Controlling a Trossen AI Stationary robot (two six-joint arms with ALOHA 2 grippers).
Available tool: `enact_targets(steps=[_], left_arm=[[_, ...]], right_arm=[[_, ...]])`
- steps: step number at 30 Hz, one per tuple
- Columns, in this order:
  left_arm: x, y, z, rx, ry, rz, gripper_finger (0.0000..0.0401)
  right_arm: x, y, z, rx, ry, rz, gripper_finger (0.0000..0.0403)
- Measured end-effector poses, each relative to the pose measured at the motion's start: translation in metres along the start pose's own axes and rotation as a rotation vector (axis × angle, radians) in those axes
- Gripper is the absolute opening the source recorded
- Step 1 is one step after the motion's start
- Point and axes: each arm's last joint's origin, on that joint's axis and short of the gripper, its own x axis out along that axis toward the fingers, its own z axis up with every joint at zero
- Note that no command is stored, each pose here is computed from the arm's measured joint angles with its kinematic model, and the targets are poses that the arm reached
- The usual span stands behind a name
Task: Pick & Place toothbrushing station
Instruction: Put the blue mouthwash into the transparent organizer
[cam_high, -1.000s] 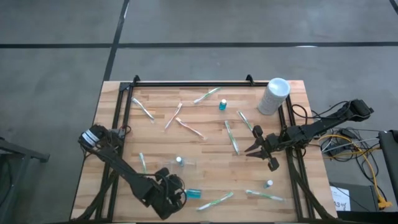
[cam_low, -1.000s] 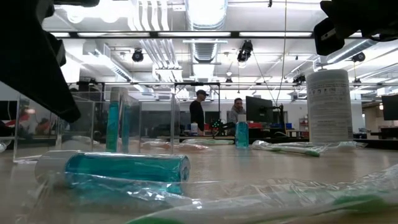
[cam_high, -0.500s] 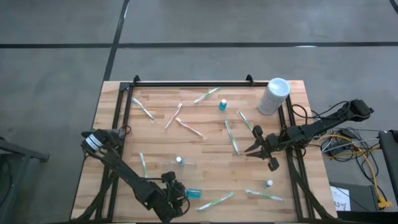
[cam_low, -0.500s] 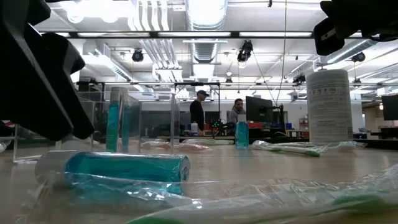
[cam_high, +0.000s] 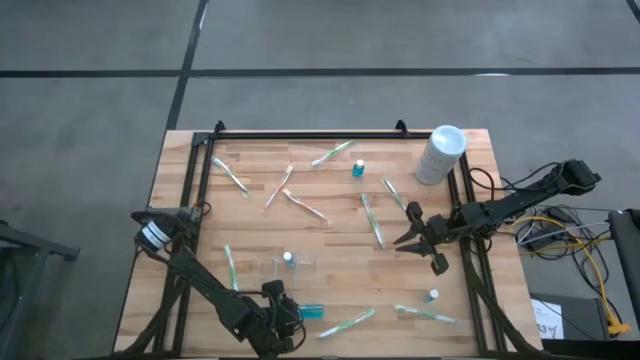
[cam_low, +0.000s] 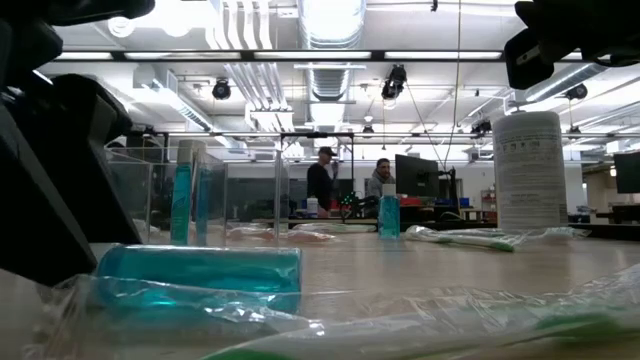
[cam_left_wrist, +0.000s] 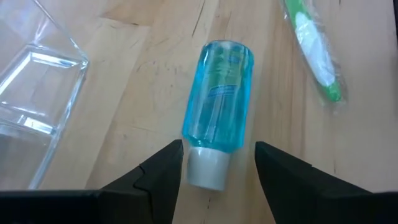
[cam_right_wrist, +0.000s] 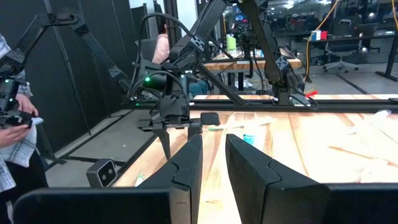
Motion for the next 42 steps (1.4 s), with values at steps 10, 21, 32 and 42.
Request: enact_targets(steps=[10,21,32,42], left_arm=[[-0.0003,0.0,-0.0017,0.016,0.032,-0.014,0.0173],[0.0004,0.0,-0.0033,0.024,0.054,-0.024,0.0139],[0.0015,0.0012,-0.0052,0.012,0.05,-0.023,0.0097],[-0.0037,0.0039,-0.0033,0.021,0.065,-0.02,0.0098]], right_arm=[[0.0,0.0,-0.0001,0.0,0.0,0.0,0.0068],[-0.0001,0.0,-0.0004,0.0,0.001,0.0,0.0068],[-0.0001,0.0,-0.0004,0.0,0.001,0.0,0.0068],[-0.0001,0.0,-0.0004,0.0,0.001,0.0,0.0068]])
